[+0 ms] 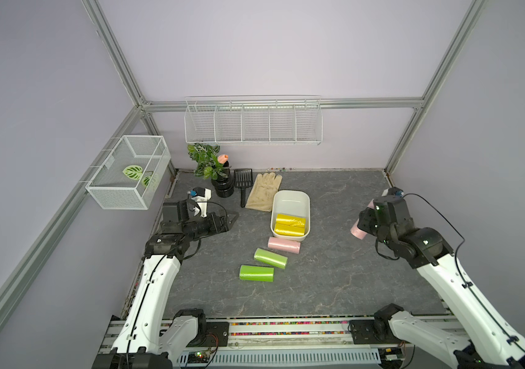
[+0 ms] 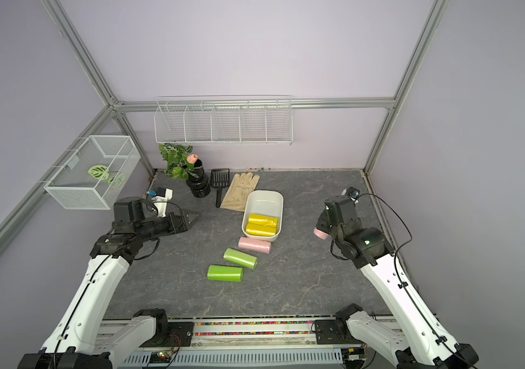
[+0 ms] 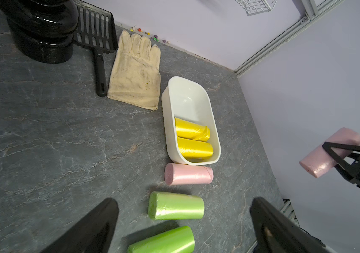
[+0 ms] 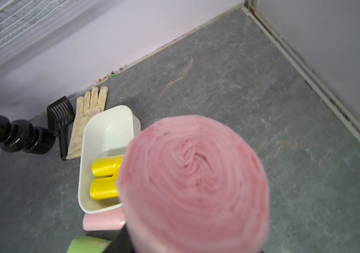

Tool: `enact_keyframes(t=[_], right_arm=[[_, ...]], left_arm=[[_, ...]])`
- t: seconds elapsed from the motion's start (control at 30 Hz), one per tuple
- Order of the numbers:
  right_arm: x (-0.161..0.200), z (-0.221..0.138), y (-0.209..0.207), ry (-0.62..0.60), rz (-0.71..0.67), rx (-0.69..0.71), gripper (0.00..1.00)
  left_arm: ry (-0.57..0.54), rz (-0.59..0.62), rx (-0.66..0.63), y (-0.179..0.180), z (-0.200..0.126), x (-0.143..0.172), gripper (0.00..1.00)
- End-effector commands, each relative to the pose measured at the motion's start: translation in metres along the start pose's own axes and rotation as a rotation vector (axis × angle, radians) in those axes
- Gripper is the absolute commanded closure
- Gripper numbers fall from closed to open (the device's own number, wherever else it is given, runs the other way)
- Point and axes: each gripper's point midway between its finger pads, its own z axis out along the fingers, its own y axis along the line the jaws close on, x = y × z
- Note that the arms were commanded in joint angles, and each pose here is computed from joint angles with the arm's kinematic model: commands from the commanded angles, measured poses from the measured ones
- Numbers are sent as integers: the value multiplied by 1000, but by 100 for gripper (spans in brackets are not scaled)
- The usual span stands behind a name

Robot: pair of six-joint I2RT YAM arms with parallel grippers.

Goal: Put the roll of trash bags into the storage box
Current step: Place the roll of trash bags in the storage box.

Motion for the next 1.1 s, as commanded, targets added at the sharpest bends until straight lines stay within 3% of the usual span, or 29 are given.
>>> enact_keyframes(t=[0.0,0.27,0.57,0.87,1.07], right_arm=[[-32,1,40,-68,-209,-151,79],[-35,37,110,69,-493,-367,87],[-25,69,160,53,-776,-581,88],[-19,96,179,206,-925,-616,89],[1,110,184,292,-1094,-671,89]], left_arm=[[9,2,-9,3,2,3,0],[10,0,-33,8,4,2,0],[10,-2,-72,15,5,1,0],[13,-5,-77,17,6,1,0],[12,-6,-82,18,6,1,0]])
